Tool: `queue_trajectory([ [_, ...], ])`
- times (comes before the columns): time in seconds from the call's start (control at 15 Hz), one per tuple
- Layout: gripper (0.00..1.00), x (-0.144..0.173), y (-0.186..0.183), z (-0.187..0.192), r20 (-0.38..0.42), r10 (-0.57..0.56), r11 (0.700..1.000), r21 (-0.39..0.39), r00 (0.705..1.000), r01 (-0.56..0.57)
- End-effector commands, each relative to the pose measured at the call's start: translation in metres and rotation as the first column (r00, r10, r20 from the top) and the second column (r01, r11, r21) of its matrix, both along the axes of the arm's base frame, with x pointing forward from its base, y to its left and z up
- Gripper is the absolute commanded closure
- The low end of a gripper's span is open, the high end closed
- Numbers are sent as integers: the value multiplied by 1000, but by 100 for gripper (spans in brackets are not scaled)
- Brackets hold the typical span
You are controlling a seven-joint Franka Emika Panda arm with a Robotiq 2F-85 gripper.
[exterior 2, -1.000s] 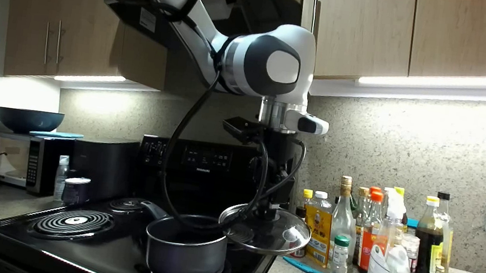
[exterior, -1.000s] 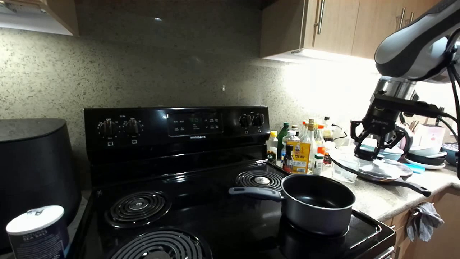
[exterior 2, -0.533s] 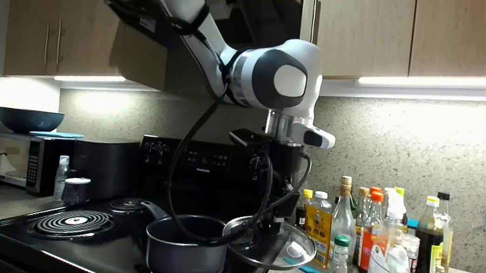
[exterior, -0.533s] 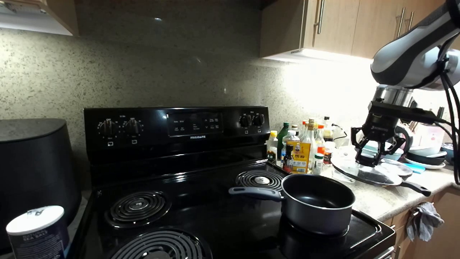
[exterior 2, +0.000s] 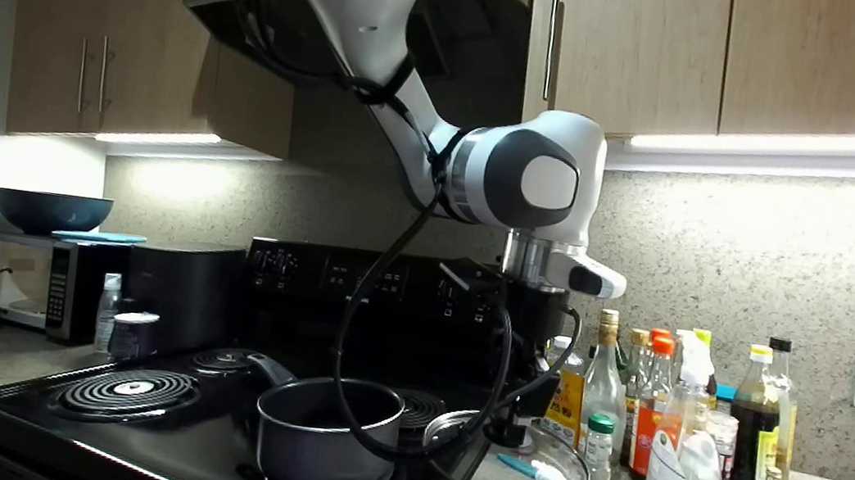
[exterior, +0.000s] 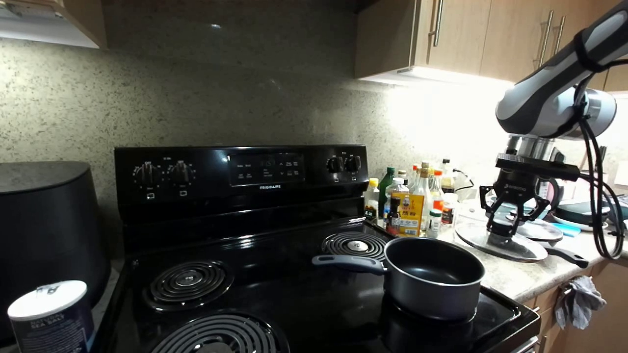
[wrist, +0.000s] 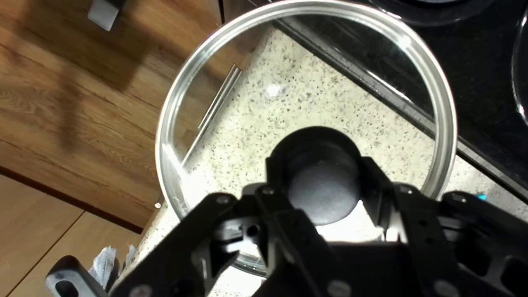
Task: Remove the lid from the pot
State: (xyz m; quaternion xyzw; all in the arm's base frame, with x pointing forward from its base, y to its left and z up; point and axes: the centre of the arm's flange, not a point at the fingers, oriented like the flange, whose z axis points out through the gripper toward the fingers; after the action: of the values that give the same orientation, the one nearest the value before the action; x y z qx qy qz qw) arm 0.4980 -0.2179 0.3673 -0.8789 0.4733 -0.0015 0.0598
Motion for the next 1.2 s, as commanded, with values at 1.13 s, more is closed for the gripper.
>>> queue_trajectory([
  [1.13, 52, 60, -24, -63, -124, -162, 987, -23, 979, 161],
])
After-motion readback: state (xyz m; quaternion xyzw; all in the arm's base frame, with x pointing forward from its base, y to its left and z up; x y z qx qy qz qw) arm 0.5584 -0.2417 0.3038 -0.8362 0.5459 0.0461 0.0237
